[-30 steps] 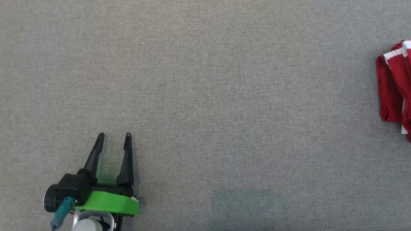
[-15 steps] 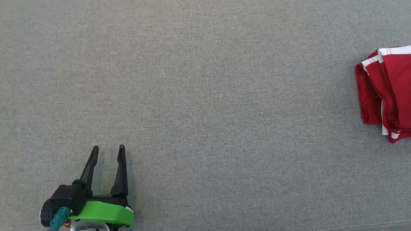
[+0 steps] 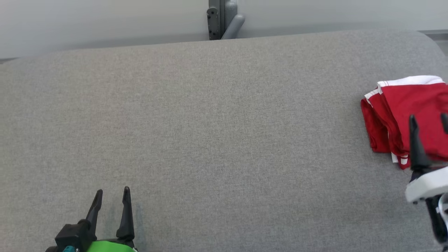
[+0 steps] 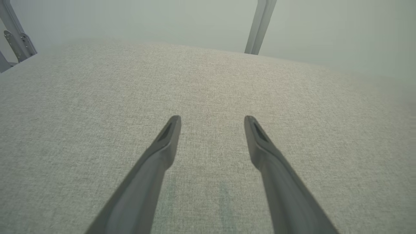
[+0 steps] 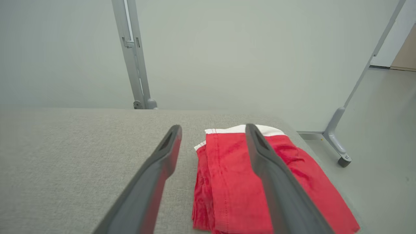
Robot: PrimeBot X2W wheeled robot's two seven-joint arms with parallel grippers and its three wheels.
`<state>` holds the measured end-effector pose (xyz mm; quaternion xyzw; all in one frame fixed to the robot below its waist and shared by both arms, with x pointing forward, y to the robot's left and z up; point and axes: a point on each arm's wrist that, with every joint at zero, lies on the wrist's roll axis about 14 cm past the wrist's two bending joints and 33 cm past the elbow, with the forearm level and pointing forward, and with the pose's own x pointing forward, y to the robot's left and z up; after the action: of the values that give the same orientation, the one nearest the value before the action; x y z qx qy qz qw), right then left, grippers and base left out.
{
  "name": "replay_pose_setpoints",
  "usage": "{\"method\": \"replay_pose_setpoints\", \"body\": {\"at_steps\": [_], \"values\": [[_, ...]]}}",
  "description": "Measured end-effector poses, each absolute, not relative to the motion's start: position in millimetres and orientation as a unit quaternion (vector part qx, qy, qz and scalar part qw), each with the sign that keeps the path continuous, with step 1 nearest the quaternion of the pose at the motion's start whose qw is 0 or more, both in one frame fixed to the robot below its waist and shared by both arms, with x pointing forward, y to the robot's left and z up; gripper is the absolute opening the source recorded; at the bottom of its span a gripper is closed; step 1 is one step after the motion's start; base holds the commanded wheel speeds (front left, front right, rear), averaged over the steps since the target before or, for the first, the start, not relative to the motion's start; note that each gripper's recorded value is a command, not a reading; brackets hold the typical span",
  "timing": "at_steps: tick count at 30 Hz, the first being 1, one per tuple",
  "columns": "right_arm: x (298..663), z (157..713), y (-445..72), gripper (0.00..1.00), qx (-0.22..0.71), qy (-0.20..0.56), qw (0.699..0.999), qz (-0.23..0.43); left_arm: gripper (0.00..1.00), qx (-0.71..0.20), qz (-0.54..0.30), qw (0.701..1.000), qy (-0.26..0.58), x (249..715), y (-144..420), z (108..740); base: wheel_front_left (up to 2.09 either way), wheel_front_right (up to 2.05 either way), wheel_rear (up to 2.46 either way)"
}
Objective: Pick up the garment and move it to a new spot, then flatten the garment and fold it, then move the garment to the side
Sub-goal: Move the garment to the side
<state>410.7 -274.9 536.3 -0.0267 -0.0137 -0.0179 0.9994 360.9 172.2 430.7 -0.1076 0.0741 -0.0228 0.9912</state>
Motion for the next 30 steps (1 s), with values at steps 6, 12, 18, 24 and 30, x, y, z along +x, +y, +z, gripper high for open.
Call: {"method": "replay_pose_setpoints", "body": {"at_steps": [6,12,18,24,30], "values": [[369.8,500.6,-243.8,1.0,-0.009,-0.011,1.0,-0.012,1.0,-0.097,-0.026,0.993,0.059,350.1,171.2,441.6,0.0,0.0,0.0],[350.5,475.5,-219.0,1.0,-0.005,0.012,1.0,-0.005,1.0,-0.092,-0.023,0.995,0.028,344.0,174.8,461.1,0.0,0.0,0.0],[348.0,484.1,-213.2,1.0,-0.022,-0.003,1.0,-0.005,1.0,-0.097,-0.019,0.995,0.02,339.8,176.3,465.5,0.0,0.0,0.0],[343.1,483.8,-214.6,1.0,-0.022,-0.003,1.0,-0.012,1.0,-0.105,-0.014,0.994,0.021,337.5,178.7,464.8,0.0,0.0,0.0],[343.8,483.6,-213.6,1.0,-0.019,-0.003,1.0,-0.011,1.0,-0.109,-0.016,0.994,0.027,338.0,176.5,461.2,0.0,0.0,0.0]]}}
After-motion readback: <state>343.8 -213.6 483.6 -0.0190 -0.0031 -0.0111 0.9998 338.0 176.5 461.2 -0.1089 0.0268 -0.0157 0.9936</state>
